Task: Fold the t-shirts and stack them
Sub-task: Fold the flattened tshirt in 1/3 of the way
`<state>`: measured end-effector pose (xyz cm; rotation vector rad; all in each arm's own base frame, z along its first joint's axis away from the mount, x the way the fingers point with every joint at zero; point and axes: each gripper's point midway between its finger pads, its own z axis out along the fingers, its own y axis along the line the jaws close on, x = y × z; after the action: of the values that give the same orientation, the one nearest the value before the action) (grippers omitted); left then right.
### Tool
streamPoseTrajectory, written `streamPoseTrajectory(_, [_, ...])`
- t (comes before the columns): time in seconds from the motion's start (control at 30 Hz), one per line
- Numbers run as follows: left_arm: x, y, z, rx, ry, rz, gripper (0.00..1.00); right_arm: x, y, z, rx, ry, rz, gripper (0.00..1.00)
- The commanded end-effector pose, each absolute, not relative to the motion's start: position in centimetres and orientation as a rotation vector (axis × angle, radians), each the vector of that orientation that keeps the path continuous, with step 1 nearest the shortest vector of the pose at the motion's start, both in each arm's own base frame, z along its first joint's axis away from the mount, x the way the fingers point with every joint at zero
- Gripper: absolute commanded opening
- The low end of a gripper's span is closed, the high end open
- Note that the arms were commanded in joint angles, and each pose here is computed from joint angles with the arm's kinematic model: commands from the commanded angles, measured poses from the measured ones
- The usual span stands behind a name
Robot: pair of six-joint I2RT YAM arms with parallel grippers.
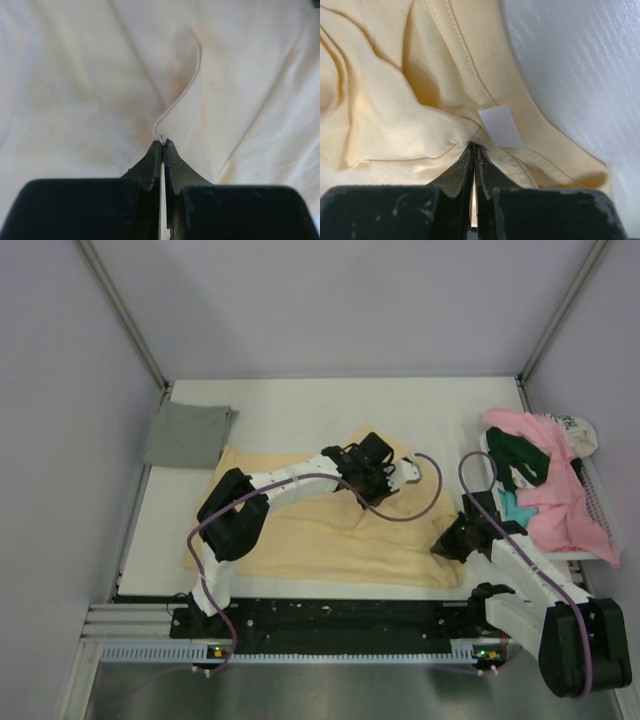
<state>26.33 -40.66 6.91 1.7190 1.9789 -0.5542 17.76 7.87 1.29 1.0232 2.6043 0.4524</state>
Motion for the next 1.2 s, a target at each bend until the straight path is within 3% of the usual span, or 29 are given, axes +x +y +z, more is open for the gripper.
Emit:
streamPoseTrajectory(0.0, [31.7, -38.6, 9.7, 1.399, 2.044, -0.508, 0.00, 16.6, 5.6, -0.4, 1.065, 2.603, 0.278, 0.00])
streamPoseTrajectory(0.47, [35.3, -34.6, 6.1, 1.312, 2.182, -0.316, 0.02, 16.5, 5.5, -0.4, 1.069, 2.606, 0.270, 0.00])
streamPoseTrajectory(0.53, [35.5, -34.3, 6.2, 1.303, 2.189, -0.289, 0.11, 16.5, 5.5, -0.3, 1.066, 2.606, 0.265, 0.00])
streamPoseTrajectory(0.6, [35.8, -34.0, 6.8, 1.295, 2.181, -0.260, 0.30, 16.7, 5.4, 0.2, 1.062, 2.600, 0.263, 0.00])
streamPoseTrajectory(0.7, [36.4, -33.6, 9.0, 1.298, 2.137, -0.213, 0.42, 18.3, 4.6, 2.2, 1.009, 2.551, 0.214, 0.00])
streamPoseTrajectory(0.73, [36.6, -33.4, 10.3, 1.289, 2.116, -0.202, 0.46, 18.7, 4.4, 3.1, 0.979, 2.543, 0.204, 0.02])
streamPoseTrajectory(0.83, [36.0, -32.8, 14.0, 1.335, 2.021, -0.195, 0.57, 20.0, 3.7, 6.3, 0.894, 2.522, 0.142, 0.40])
streamPoseTrajectory(0.9, [35.1, -31.4, 15.8, 1.381, 1.984, -0.163, 0.59, 20.4, 3.5, 8.1, 0.862, 2.509, 0.124, 0.55])
streamPoseTrajectory(1.17, [32.6, -20.3, 15.4, 1.400, 2.112, 0.028, 0.61, 21.3, 4.3, 8.4, 0.843, 2.516, 0.182, 0.56])
